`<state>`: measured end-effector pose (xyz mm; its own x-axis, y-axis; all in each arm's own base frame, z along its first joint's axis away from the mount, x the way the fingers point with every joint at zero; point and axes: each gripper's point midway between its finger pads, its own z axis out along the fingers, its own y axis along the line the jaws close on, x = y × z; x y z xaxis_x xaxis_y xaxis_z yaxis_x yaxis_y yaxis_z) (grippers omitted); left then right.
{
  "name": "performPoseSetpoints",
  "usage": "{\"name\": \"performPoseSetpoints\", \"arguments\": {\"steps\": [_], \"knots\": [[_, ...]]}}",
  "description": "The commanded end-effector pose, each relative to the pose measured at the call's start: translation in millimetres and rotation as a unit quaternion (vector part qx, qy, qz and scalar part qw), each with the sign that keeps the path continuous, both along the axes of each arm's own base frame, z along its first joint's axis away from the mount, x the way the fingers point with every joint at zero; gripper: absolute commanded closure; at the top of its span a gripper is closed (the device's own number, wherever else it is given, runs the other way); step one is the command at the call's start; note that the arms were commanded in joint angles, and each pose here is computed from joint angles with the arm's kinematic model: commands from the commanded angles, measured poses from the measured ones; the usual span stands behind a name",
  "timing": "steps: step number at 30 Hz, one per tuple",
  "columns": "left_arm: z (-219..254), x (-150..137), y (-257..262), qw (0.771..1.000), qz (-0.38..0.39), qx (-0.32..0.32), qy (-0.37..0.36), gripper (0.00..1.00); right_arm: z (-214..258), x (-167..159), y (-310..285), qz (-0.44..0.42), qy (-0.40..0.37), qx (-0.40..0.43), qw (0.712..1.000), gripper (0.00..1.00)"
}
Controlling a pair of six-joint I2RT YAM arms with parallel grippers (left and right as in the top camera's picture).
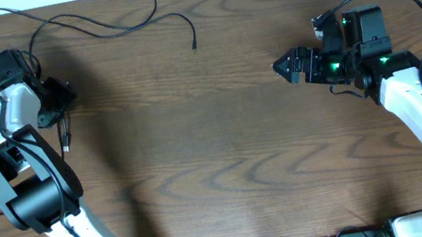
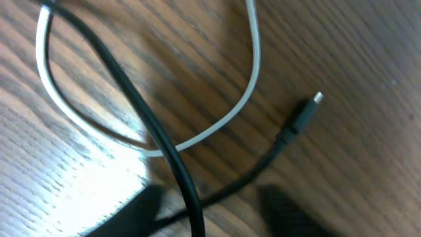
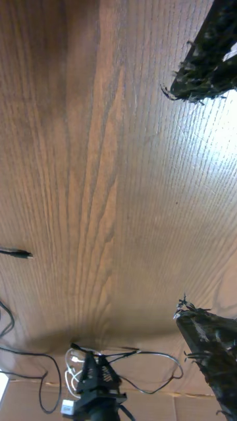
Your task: Untangle cables
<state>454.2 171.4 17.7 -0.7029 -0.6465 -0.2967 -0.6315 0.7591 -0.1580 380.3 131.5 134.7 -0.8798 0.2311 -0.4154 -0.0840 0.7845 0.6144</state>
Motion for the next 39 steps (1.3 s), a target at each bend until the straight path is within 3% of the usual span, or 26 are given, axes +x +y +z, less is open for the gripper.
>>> {"name": "performPoseSetpoints", "arguments": {"steps": [1,3,4,10,21,27,31,35,39], "knots": [[-10,-8,0,0.999,-0.029,0.009,0.023,0.78,3,0,4,0.002,0.0,0.003,1.0,0.01],[-12,-14,-2,0.999,-0.029,0.004,0.034,0.91,3,0,3,0.002,0.0,0.004,1.0,0.01],[-12,-16,-3,0.999,-0.029,0.002,0.039,0.92,3,0,4,0.003,0.0,0.004,1.0,0.01],[2,-40,-7,0.997,-0.024,-0.011,0.072,0.93,3,-1,5,0.003,0.0,0.003,1.0,0.01],[26,-120,7,0.981,0.048,-0.028,0.186,0.93,2,-1,5,0.005,0.001,0.002,1.0,0.01],[27,-144,13,0.969,0.106,-0.053,0.217,0.92,2,-1,4,0.007,-0.002,-0.002,1.0,0.01],[26,-119,8,0.977,0.106,-0.087,0.161,0.57,1,0,3,0.004,-0.003,-0.007,1.0,0.01],[29,-90,1,0.987,0.066,-0.113,0.096,0.07,0,0,2,0.002,-0.001,-0.009,1.0,0.01],[31,-86,9,0.988,0.077,-0.098,0.09,0.05,-1,-2,1,0.002,0.003,-0.01,1.0,0.01]]}}
